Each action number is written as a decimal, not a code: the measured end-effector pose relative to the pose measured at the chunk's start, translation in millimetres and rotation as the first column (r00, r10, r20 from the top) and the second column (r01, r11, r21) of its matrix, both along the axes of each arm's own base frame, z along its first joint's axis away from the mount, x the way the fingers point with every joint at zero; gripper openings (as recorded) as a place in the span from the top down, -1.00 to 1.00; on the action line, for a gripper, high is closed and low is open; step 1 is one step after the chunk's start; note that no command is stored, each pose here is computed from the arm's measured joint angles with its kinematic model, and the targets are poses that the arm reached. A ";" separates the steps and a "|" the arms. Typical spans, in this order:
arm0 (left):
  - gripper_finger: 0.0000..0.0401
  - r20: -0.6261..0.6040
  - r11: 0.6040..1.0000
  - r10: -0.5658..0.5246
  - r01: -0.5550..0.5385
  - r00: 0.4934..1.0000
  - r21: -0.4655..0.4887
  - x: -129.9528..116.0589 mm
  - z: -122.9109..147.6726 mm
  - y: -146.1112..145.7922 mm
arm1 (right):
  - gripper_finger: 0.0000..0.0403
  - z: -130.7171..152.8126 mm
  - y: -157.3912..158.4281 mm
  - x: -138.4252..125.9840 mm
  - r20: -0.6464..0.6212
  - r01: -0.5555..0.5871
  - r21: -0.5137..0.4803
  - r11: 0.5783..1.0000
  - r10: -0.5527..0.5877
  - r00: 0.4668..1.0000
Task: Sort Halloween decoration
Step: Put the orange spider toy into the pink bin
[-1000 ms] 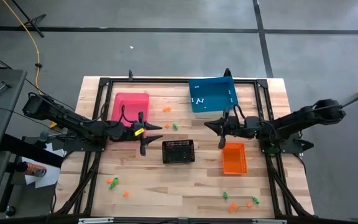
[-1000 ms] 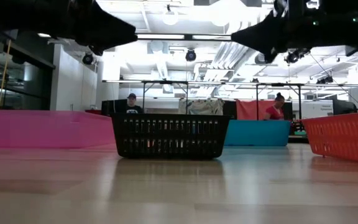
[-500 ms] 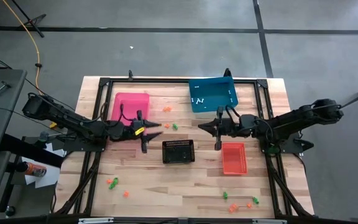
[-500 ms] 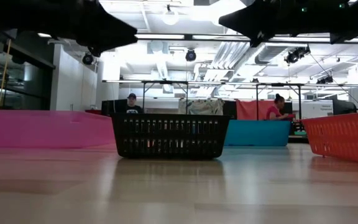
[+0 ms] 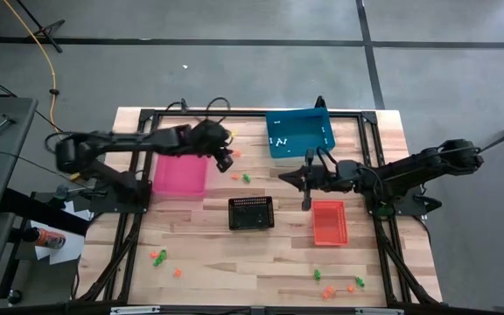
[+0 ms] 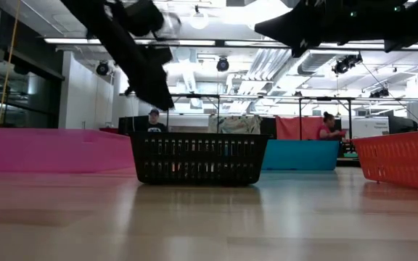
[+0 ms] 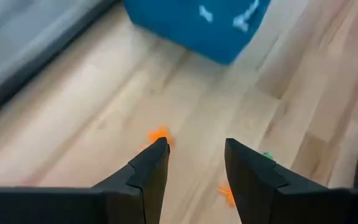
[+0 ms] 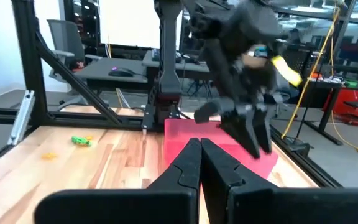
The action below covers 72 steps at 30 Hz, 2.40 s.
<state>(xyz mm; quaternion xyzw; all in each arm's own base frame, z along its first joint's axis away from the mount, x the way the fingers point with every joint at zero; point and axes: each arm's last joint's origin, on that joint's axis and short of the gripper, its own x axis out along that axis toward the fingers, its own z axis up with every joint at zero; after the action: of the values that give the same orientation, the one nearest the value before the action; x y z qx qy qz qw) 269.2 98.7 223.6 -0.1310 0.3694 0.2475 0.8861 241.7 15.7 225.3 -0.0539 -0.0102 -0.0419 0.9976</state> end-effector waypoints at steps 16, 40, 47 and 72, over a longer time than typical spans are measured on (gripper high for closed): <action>0.12 -0.209 0.992 0.071 -0.091 0.975 -0.085 27.3 -69.4 47.1 | 1.00 -4.8 -1.6 0.1 -0.046 0.008 0.032 0.999 -0.007 0.999; 0.04 -0.263 0.989 0.021 -0.059 0.965 -0.136 33.9 -96.7 45.2 | 1.00 -5.4 -1.8 0.1 -0.051 0.013 0.050 0.999 -0.010 0.999; 0.11 -0.267 0.991 0.032 -0.065 0.963 -0.116 35.8 -98.2 44.0 | 1.00 -5.7 -1.7 0.1 -0.054 0.012 0.050 0.999 -0.009 0.999; 1.00 -0.175 0.998 0.059 -0.056 0.983 0.021 17.1 -31.6 35.3 | 1.00 -6.1 -1.5 0.1 -0.058 0.007 0.049 0.999 -0.004 0.998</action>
<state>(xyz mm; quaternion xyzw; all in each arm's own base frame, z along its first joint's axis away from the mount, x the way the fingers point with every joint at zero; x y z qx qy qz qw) 286.4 134.0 192.0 -0.1122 0.4403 0.2865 0.8435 241.8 14.2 219.2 -0.0304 0.0199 -0.0434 0.9984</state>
